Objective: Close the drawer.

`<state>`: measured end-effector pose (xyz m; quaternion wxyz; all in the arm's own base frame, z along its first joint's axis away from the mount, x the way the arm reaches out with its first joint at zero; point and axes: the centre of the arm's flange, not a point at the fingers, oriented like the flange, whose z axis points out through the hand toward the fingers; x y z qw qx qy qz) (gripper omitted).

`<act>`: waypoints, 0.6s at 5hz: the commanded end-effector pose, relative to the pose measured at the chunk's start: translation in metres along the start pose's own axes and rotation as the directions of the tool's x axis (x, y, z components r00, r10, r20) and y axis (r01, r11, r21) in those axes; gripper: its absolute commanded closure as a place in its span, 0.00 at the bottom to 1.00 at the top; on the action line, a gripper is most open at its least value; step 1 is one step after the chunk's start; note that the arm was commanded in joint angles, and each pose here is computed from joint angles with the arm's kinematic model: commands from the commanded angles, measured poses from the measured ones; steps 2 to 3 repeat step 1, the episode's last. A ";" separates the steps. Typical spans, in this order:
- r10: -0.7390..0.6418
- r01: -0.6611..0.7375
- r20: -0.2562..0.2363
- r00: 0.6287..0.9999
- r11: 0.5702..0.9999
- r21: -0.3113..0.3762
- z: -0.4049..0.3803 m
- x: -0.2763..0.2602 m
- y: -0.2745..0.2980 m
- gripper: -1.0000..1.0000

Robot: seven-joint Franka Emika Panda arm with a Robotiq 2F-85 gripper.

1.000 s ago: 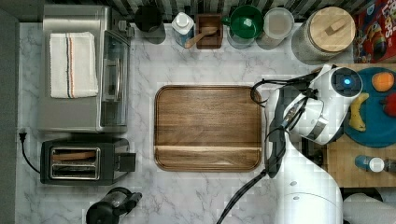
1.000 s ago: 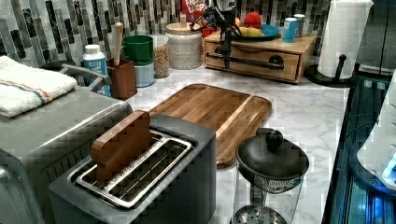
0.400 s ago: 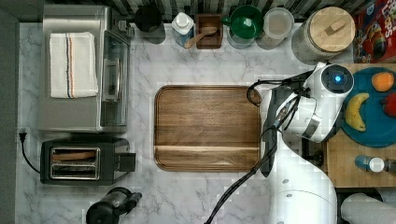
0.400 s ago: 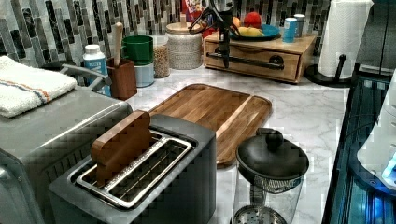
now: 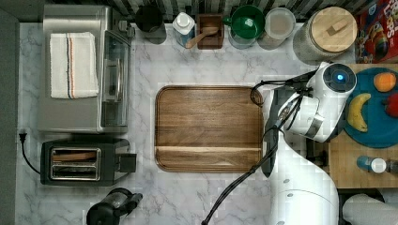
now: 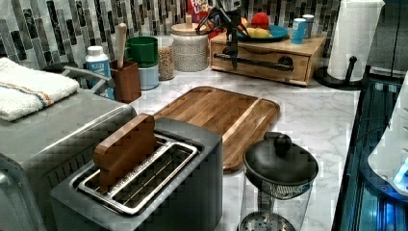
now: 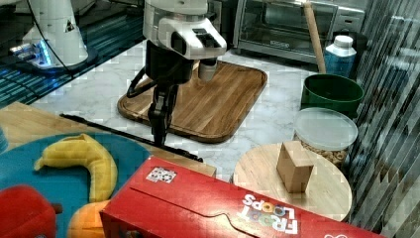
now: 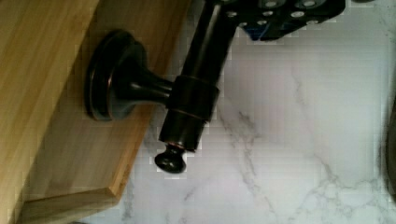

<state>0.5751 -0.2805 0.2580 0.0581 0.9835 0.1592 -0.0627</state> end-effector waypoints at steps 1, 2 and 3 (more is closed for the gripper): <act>0.257 -0.273 -0.099 0.961 0.936 -0.222 -0.088 -0.110 0.159 1.00; 0.257 -0.273 -0.099 0.961 0.936 -0.222 -0.088 -0.110 0.159 1.00; 0.257 -0.273 -0.099 0.961 0.936 -0.222 -0.088 -0.110 0.159 1.00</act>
